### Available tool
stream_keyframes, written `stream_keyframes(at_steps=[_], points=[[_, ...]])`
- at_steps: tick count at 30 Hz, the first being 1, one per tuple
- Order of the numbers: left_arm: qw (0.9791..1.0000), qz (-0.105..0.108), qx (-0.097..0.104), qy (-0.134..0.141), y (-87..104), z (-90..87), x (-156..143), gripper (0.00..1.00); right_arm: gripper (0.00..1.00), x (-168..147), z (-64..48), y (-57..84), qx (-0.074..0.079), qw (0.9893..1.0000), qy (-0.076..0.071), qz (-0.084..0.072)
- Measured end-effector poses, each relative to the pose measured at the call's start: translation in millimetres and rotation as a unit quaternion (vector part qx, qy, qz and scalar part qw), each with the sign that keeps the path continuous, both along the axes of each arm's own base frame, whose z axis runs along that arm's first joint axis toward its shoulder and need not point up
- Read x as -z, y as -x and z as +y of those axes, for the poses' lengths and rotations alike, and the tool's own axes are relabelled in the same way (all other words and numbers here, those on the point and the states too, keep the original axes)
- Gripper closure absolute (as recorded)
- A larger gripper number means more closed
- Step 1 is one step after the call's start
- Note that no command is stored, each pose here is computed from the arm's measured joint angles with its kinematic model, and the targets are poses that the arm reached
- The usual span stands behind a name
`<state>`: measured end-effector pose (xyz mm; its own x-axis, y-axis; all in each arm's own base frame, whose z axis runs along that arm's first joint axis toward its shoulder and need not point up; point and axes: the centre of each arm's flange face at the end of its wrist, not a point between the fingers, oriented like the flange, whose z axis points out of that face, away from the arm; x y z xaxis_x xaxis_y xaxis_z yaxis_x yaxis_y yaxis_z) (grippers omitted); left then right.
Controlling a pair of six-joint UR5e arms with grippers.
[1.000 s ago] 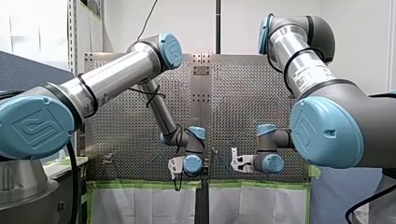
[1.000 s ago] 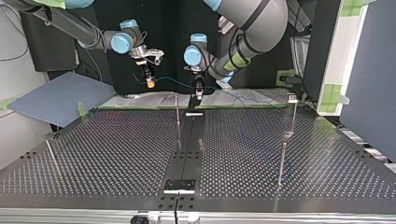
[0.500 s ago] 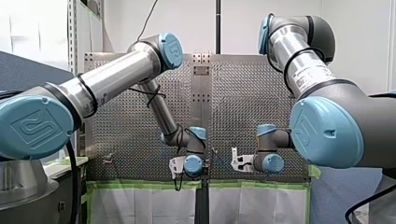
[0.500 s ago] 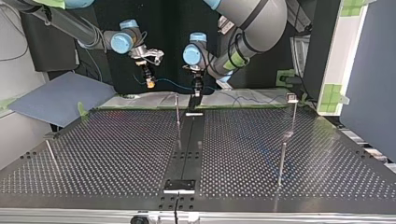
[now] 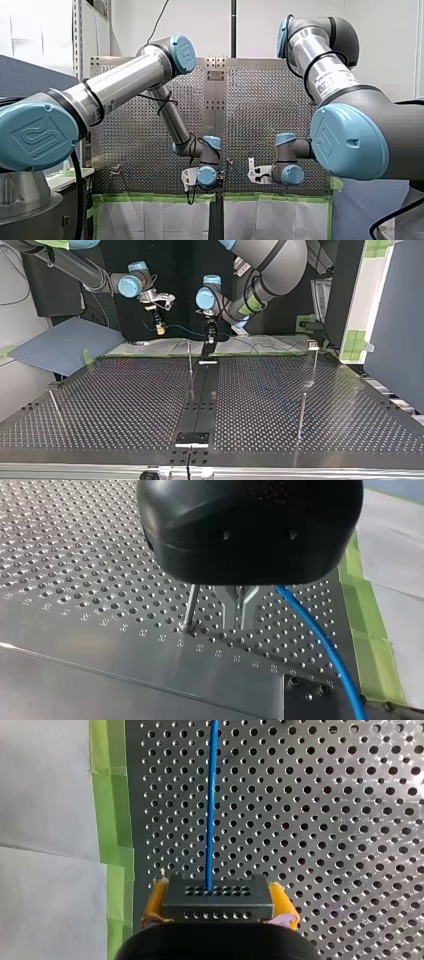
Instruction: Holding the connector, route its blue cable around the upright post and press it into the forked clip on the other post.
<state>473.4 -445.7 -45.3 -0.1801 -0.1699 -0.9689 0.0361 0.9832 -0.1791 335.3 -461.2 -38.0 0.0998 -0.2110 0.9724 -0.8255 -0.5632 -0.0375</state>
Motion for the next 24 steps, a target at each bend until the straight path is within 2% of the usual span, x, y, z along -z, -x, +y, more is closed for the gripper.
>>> stream_keyframes(at_steps=[7, 16, 24], points=[[1.0, -0.001, -0.003, -0.005, 0.7, 0.0, -1, 0.98, 1.0, -1, -5.3, 3.1, 0.005, 1.0, 0.001, 0.0], [0.9991, -0.007, -0.017, -0.037, 6.5, -2.5, -3, 0.98, 1.0, -5, -16.0, 5.3, 0.011, 0.9999, 0.003, 0.0], [0.9984, -0.012, -0.018, -0.052, 11.7, -7.9, -8, 0.98, 1.0, -9, -24.5, 4.6, 0.014, 0.9999, 0.005, 0.001]])
